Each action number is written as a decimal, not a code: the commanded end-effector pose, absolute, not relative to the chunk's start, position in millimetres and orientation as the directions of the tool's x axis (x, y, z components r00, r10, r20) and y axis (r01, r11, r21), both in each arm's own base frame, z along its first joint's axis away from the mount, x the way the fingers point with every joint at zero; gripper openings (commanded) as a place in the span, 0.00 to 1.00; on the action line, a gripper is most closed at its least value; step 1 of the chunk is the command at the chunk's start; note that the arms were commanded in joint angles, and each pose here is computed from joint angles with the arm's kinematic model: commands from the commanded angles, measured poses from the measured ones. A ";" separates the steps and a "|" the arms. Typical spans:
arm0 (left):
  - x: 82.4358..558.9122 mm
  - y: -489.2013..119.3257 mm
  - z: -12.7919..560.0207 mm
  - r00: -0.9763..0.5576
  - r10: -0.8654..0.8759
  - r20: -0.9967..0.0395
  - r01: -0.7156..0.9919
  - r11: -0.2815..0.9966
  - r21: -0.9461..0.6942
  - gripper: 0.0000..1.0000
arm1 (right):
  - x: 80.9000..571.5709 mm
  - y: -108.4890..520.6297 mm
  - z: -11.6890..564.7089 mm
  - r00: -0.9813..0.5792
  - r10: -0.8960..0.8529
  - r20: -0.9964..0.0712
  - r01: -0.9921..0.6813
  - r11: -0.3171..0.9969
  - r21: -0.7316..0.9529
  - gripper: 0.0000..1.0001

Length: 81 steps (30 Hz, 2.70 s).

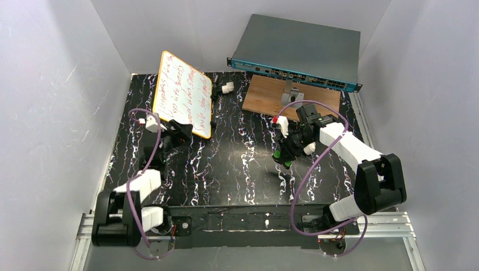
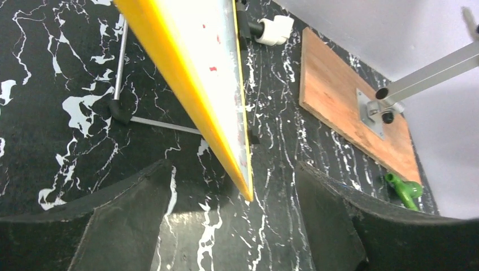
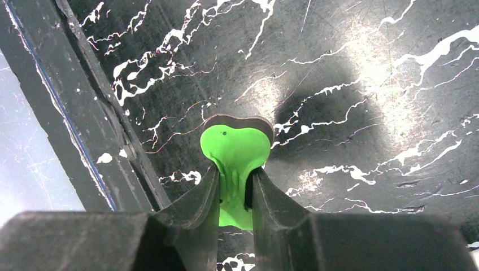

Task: Erase the whiteboard
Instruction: Pick up the whiteboard eraser from the center of the board, then pick up the whiteboard from the whiteboard stand.

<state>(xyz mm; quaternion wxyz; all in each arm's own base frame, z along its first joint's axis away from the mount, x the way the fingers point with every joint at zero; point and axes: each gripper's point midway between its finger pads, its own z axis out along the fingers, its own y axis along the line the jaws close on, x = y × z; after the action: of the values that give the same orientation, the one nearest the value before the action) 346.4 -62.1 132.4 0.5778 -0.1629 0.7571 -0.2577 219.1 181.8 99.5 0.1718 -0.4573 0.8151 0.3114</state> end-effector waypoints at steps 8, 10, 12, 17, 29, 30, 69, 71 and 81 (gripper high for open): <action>392.3 -65.0 139.4 -0.136 -0.524 -0.841 0.182 0.821 -0.541 0.64 | 223.7 189.5 114.4 -0.488 -0.632 -0.602 -0.873 0.352 0.338 0.01; 395.4 -65.9 136.0 -0.144 -0.523 -0.840 0.181 0.820 -0.542 0.59 | 223.7 189.3 112.7 -0.491 -0.634 -0.598 -0.871 0.353 0.341 0.01; 397.4 -68.9 133.6 -0.158 -0.523 -0.838 0.192 0.816 -0.545 0.55 | 224.0 189.2 111.6 -0.493 -0.635 -0.594 -0.870 0.354 0.343 0.01; 400.6 -66.1 130.3 -0.138 -0.534 -0.835 0.183 0.814 -0.551 0.51 | 224.1 189.2 108.8 -0.498 -0.639 -0.586 -0.867 0.355 0.350 0.01; 412.6 -64.7 138.2 -0.070 -0.567 -0.821 0.208 0.796 -0.568 0.08 | 224.2 188.5 104.7 -0.506 -0.645 -0.573 -0.862 0.358 0.358 0.01; 411.4 -64.4 138.9 -0.064 -0.560 -0.826 0.212 0.801 -0.560 0.03 | 224.3 188.5 104.8 -0.505 -0.645 -0.573 -0.863 0.358 0.358 0.01; 316.8 -40.0 264.2 0.029 -0.343 -0.939 0.275 0.906 -0.323 0.00 | 202.3 196.2 124.4 -0.450 -0.626 -0.637 -0.888 0.239 0.393 0.01; 312.7 -41.5 267.1 0.021 -0.339 -0.941 0.279 0.905 -0.320 0.00 | 199.8 197.0 126.0 -0.444 -0.625 -0.642 -0.890 0.223 0.398 0.01; 282.5 -73.2 281.3 -0.116 -0.329 -0.937 0.388 0.854 -0.347 0.00 | 182.9 198.5 139.2 -0.378 -0.614 -0.693 -0.914 0.128 0.385 0.01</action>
<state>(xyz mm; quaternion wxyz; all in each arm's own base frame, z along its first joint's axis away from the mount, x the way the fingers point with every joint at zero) 297.4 -51.9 207.5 0.6058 -0.0523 0.7561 -0.2418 190.3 191.9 114.1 0.1575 -0.4978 0.7631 0.3809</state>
